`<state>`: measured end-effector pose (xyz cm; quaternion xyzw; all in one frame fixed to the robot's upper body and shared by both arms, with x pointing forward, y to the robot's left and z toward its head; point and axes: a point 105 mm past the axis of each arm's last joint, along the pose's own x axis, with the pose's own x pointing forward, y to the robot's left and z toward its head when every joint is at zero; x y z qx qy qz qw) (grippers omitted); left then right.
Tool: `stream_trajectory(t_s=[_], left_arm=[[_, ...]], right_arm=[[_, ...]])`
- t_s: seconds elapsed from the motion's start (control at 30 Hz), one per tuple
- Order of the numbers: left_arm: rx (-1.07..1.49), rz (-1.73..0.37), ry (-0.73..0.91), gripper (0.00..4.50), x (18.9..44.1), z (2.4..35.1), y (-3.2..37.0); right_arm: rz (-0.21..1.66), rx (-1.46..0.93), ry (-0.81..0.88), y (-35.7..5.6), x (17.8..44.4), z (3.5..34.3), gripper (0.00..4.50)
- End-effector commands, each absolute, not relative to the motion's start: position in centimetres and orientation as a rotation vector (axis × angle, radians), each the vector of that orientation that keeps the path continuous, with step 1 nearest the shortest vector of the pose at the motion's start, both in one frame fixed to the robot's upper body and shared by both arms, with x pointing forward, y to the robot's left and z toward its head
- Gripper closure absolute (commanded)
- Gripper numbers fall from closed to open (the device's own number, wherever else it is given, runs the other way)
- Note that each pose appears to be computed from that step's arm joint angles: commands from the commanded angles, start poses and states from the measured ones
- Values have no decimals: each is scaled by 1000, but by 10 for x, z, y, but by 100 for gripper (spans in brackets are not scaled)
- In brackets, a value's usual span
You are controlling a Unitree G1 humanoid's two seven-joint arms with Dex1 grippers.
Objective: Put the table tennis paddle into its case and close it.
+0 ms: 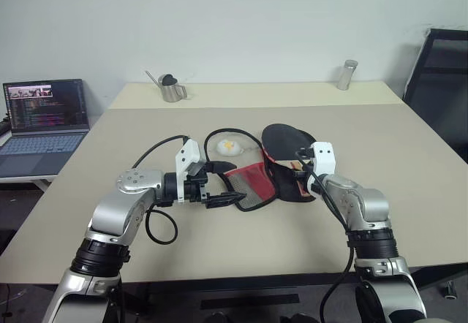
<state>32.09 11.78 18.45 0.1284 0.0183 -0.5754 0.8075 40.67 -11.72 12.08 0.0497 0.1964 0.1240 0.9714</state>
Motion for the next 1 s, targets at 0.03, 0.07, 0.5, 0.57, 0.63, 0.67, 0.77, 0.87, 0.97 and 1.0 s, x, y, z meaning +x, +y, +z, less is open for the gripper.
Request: stream_trajectory(t_s=[0.03,0.07,0.5,0.57,0.63,0.67,0.77,0.87,0.97,1.0], left_arm=[[295,-1240,-7,0,317,196,116],[294,-1240,-7,0,317,196,116],[296,-1242,-3,0,317,195,117],[296,-1241,-3,0,318,195,117],[297,-1239,-3,0,318,194,117],[297,-1239,-3,0,318,194,117],[297,-1235,-1,0,318,194,118],[292,-1217,3,0,318,193,121],[295,-1185,17,0,320,189,128],[297,-1171,26,0,321,188,132]], right_arm=[[234,78,295,-119,417,145,340],[231,77,296,-120,418,145,340],[218,81,308,-117,418,144,268],[221,88,303,-115,417,146,213],[222,88,299,-113,417,147,146],[222,87,297,-113,417,148,110],[224,71,285,-112,415,151,2],[275,48,264,-104,408,159,2],[387,53,225,-92,393,177,2],[441,49,211,-88,385,184,2]])
